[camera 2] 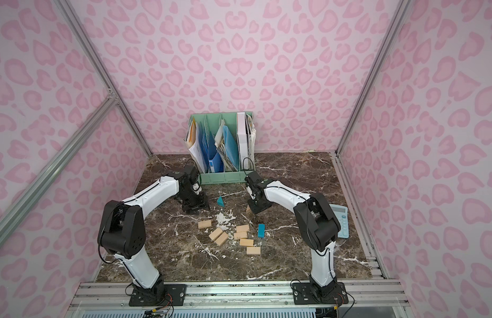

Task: Assemble a carrot with building blocks
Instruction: Adjust the building block at the center of the board.

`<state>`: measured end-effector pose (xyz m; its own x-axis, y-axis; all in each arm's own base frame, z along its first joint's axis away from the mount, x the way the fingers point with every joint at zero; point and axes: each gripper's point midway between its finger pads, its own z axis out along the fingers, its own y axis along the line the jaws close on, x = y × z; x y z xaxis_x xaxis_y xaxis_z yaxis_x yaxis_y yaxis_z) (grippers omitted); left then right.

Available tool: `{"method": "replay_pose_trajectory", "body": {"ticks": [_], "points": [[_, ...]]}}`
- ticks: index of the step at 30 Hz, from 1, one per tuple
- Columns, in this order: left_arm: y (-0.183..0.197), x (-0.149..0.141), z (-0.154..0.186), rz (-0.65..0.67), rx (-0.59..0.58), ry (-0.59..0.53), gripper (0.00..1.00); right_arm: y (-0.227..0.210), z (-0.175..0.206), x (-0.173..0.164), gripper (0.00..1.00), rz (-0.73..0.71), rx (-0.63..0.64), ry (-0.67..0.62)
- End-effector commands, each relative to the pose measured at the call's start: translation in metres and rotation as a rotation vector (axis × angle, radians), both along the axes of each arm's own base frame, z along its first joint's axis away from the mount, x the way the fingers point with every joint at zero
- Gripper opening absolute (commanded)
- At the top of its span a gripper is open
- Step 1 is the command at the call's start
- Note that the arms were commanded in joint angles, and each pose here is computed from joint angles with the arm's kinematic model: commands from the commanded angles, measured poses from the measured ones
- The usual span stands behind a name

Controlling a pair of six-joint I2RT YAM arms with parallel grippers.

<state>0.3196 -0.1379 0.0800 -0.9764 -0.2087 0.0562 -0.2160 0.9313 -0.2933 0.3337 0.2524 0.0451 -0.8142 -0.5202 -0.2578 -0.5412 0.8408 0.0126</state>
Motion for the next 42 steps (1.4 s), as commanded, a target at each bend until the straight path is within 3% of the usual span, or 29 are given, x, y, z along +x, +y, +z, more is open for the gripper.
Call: {"method": "replay_pose_trajectory", "body": {"ticks": [1, 10, 32, 42], "points": [[0.0, -0.005, 0.0, -0.012, -0.011, 0.014, 0.58, 0.009, -0.002, 0.001, 0.48, 0.001, 0.04, -0.003], [0.001, -0.009, -0.002, -0.009, -0.014, 0.026, 0.58, 0.018, -0.025, 0.016, 0.5, -0.009, 0.01, 0.002], [-0.001, -0.005, -0.015, 0.022, -0.031, 0.065, 0.58, 0.056, -0.011, 0.03, 0.45, -0.019, 0.127, 0.02], [0.002, 0.006, -0.018, 0.04, -0.039, 0.058, 0.58, 0.057, -0.011, 0.03, 0.45, 0.0, 0.081, -0.001]]}}
